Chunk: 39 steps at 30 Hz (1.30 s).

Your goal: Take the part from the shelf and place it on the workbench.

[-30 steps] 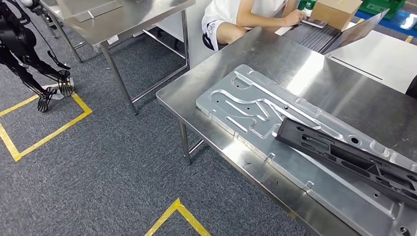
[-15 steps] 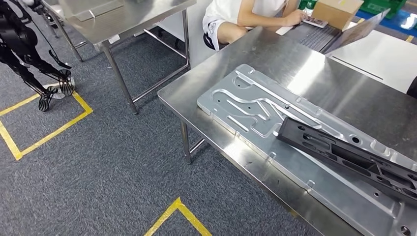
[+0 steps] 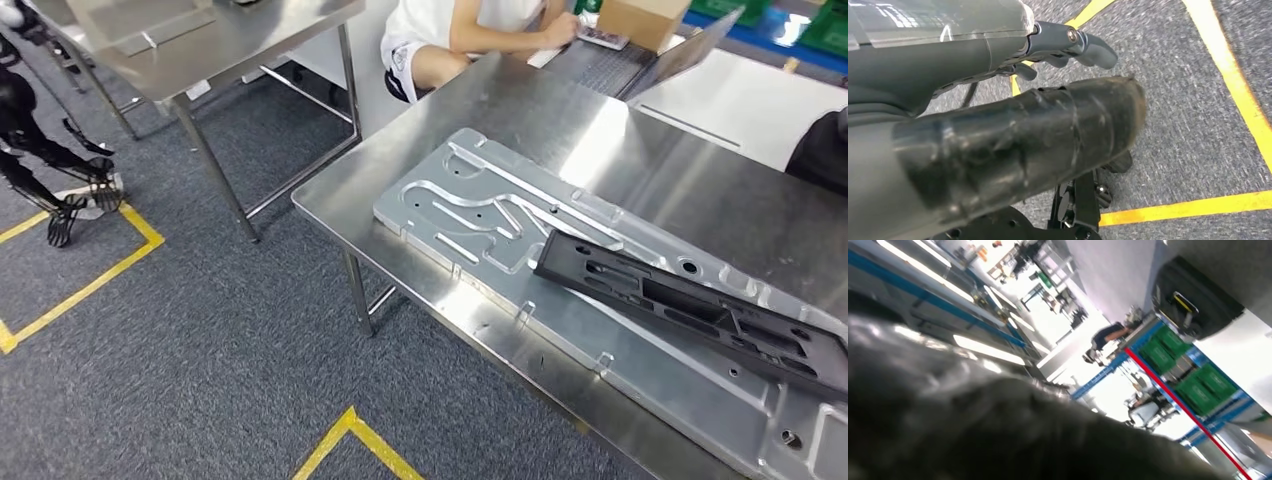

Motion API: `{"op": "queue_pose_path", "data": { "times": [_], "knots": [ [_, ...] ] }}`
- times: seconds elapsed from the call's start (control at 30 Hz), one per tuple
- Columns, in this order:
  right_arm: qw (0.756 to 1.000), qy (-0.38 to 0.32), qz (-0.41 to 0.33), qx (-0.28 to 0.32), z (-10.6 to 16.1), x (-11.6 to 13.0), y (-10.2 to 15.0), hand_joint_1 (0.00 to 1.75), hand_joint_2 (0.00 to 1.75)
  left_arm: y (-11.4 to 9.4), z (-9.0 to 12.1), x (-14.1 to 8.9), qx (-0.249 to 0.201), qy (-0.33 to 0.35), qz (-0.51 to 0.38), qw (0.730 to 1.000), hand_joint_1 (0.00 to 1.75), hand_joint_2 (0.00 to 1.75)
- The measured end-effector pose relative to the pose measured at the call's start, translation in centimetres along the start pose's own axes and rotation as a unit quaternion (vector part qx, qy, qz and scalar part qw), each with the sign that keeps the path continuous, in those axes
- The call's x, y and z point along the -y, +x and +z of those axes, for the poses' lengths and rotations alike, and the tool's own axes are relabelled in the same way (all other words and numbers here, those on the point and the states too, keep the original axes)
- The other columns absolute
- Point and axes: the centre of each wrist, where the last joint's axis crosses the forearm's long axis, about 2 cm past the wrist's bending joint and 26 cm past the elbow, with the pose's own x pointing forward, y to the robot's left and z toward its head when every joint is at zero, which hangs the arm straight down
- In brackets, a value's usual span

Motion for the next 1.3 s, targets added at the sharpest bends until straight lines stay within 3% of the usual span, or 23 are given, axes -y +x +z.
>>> {"op": "queue_pose_path", "data": {
  "times": [0.67, 1.3],
  "knots": [
    [1.000, -0.007, 0.000, -0.015, 0.61, 1.01, -0.76, 0.00, 0.00, 0.26, -0.12, 0.26, 0.002, -0.008, 0.000, 1.000, 0.00, 0.00],
    [0.999, 0.004, 0.045, -0.012, 0.36, 0.41, -0.44, 0.00, 0.00, 0.02, -0.01, 0.07, 0.000, -0.009, -0.005, 1.000, 0.00, 0.00]
  ]
}}
